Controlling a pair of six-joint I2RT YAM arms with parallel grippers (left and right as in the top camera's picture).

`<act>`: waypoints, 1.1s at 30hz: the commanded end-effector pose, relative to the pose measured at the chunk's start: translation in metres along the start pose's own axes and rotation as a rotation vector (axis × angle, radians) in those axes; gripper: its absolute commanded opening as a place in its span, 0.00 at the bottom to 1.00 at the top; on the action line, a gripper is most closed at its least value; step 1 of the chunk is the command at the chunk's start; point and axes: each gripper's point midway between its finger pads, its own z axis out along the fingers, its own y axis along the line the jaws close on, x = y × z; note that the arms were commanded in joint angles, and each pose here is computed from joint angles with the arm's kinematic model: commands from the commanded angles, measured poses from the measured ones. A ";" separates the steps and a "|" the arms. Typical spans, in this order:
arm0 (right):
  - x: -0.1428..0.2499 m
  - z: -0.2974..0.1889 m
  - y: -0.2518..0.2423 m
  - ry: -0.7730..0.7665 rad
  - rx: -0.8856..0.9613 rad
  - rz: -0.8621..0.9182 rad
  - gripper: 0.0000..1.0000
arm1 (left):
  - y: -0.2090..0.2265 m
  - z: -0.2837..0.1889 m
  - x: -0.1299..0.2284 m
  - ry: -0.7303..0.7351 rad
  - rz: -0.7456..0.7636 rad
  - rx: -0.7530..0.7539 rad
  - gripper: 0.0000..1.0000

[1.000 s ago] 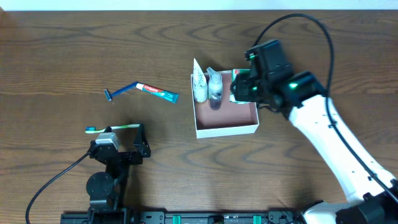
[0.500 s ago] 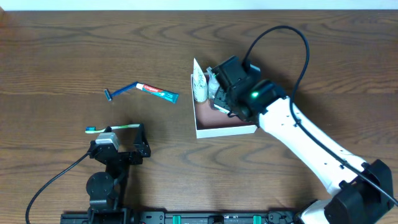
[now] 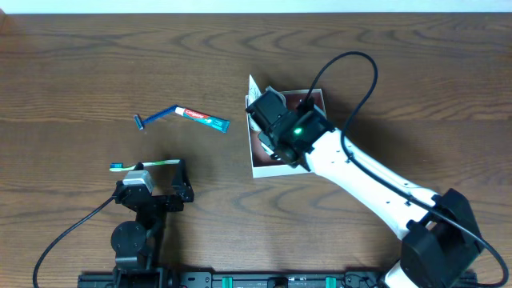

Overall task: Pack container
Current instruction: 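Lower the Dettol box into the box beside the bottles and release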

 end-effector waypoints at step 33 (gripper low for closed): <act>0.019 0.032 -0.008 -0.065 0.062 0.287 0.26 | 0.003 0.002 0.017 0.047 0.009 -0.001 0.98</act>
